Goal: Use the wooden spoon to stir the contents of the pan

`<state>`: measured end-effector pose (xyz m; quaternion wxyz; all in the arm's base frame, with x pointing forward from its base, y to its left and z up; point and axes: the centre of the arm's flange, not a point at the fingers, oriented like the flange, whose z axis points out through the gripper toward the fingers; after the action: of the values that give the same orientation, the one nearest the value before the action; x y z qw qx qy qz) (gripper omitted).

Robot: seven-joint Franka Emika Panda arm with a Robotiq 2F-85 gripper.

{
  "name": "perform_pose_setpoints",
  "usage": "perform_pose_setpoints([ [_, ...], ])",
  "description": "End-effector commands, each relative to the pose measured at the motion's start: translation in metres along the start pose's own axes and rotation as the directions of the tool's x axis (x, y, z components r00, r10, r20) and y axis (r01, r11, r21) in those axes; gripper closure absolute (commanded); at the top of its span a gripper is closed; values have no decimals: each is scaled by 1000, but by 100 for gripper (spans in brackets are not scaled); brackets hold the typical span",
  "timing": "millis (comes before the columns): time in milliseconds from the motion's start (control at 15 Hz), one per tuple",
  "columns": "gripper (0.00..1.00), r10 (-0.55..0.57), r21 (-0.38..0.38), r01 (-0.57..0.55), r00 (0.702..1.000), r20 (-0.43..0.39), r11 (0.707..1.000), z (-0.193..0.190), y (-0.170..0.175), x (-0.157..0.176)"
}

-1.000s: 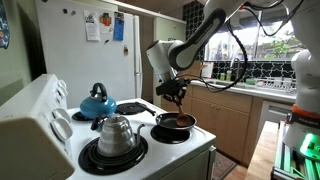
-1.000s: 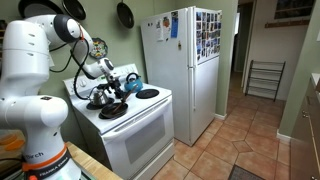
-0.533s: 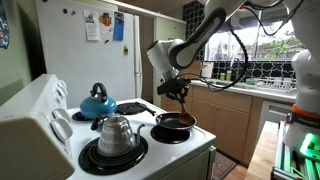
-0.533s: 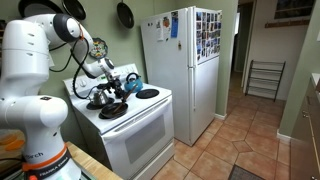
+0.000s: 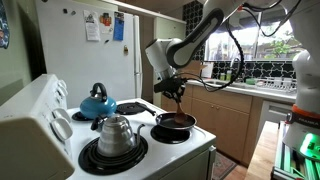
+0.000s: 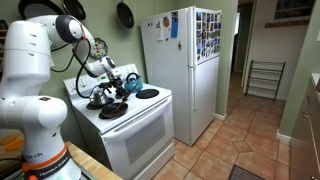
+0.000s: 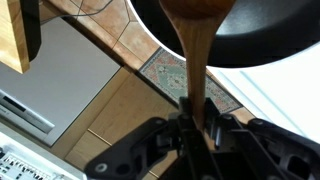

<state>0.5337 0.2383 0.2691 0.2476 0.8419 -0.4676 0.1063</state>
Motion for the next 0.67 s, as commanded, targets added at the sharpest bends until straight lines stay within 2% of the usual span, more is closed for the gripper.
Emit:
perform_pose_setpoints([
  [0,96,-29,25,28,999,19,999,-2,-15,-6],
  [333,96,-38,34,38,999,13,999,-5,-36,-7],
  [600,96,-119,54,117,992,40,992,-9,-50,-15],
])
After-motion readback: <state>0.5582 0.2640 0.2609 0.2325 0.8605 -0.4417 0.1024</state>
